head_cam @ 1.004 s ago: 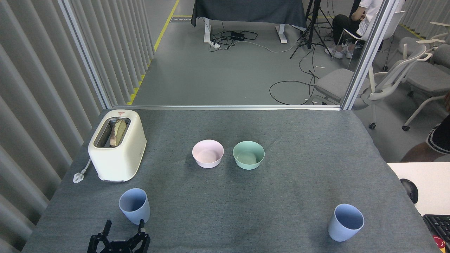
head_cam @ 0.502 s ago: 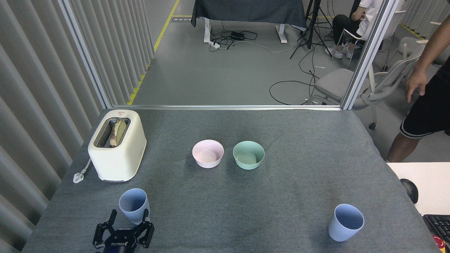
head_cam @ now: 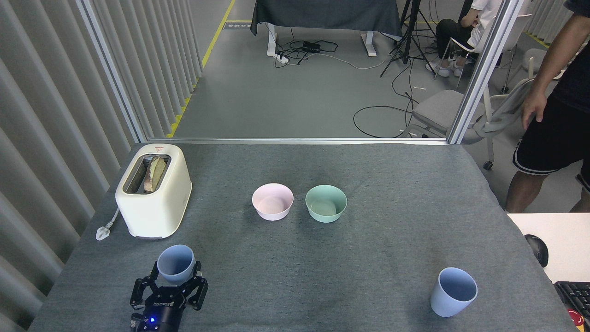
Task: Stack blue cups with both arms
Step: 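Close the left gripper around the light-blue cup, then slide the held cup with the left gripper toward the table center, then open the left gripper and withdraw it from the cup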
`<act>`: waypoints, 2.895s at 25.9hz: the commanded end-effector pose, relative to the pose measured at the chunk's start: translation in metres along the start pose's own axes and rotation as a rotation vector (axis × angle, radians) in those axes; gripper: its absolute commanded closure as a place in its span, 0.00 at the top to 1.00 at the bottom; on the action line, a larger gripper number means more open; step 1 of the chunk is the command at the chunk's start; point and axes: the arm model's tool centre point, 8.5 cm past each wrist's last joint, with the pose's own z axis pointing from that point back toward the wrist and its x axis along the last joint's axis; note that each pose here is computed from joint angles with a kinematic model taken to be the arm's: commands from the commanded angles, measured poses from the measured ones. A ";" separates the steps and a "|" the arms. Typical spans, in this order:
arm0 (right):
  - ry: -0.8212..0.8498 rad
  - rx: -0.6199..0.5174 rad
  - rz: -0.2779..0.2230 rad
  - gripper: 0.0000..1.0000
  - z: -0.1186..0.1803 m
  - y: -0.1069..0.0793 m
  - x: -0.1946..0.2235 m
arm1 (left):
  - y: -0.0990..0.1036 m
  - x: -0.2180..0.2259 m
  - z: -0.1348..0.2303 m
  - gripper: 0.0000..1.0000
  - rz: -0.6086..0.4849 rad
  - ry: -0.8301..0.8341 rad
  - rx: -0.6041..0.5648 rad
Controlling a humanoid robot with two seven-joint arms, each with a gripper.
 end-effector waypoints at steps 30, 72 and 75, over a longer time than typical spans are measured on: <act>0.001 0.010 0.000 1.00 0.000 0.003 0.002 | 0.002 0.217 0.050 0.71 -0.047 -0.595 0.027; 0.035 0.046 0.040 1.00 -0.003 0.011 -0.021 | -0.011 0.038 0.155 1.00 0.061 -0.192 -0.083; 0.062 0.056 0.048 1.00 -0.038 0.013 -0.026 | -0.013 0.024 0.163 1.00 0.054 -0.145 -0.096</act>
